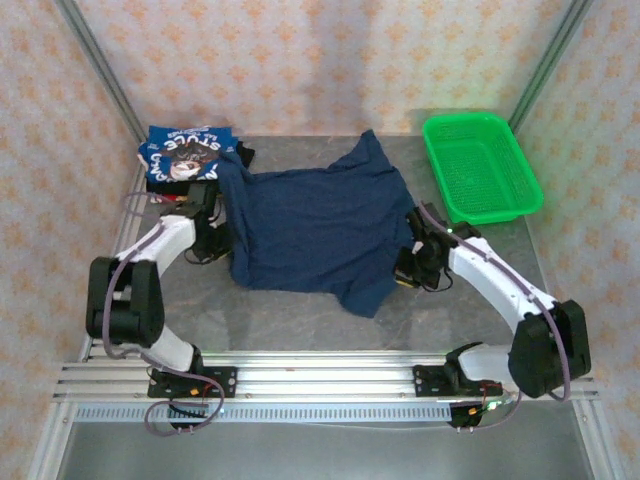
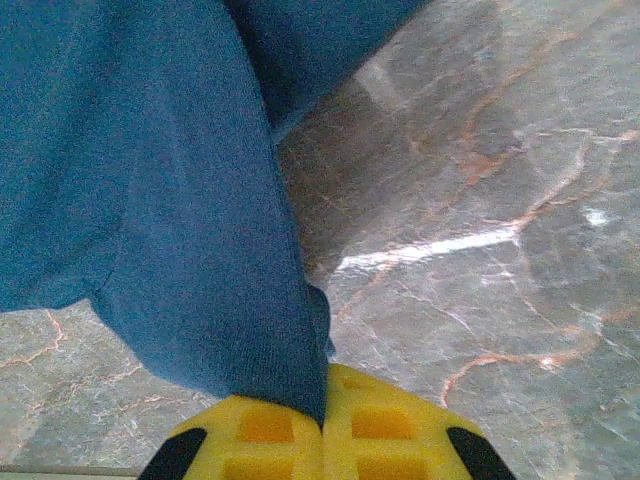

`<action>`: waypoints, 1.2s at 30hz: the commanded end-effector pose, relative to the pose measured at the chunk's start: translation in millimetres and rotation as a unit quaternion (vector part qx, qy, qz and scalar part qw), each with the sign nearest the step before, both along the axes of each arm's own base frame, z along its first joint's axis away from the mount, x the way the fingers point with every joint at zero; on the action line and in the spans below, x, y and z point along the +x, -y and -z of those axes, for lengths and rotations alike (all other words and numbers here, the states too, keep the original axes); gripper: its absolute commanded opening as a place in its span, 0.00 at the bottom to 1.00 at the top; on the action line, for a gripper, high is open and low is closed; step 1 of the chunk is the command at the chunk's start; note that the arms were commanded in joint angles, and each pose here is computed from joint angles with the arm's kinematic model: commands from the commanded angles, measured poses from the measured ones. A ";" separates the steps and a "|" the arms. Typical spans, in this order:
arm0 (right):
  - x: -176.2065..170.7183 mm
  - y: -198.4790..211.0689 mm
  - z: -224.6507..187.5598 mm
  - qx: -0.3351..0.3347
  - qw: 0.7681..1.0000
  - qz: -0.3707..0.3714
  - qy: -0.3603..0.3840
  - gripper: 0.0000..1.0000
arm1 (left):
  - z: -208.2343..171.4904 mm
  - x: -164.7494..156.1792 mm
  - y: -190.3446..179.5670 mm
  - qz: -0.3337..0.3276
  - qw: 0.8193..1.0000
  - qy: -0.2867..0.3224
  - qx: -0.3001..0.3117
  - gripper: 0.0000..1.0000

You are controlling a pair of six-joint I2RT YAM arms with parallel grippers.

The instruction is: Fold and stack the t-shirts

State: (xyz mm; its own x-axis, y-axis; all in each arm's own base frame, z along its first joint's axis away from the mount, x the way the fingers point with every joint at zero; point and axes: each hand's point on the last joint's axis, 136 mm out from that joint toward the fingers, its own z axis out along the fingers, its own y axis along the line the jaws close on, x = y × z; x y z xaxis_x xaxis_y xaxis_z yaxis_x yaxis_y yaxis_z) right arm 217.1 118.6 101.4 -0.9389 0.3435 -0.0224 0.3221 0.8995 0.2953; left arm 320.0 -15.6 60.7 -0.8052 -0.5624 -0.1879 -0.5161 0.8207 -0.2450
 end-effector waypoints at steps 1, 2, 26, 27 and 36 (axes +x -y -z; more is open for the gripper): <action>-14.6 21.4 -7.5 -0.036 0.999 0.011 -0.008 0.00 | 2.9 -30.6 -11.7 -0.012 1.000 -0.024 0.005 0.00; -15.7 25.8 -11.2 -0.043 0.999 0.018 -0.004 0.00 | 1.8 -38.9 -17.6 -0.020 0.999 -0.027 0.008 0.00; -65.0 62.6 -58.9 -0.065 0.992 0.104 0.006 0.00 | -67.4 -120.4 -67.6 -0.133 0.989 -0.013 0.060 0.00; -68.6 61.4 -59.1 -0.060 0.993 0.103 0.002 0.00 | -69.7 -122.6 -67.6 -0.133 0.989 -0.013 0.062 0.00; -96.1 60.6 -64.5 -0.038 0.993 0.113 -0.020 0.00 | -89.3 -152.3 -61.0 -0.151 0.987 -0.014 0.059 0.00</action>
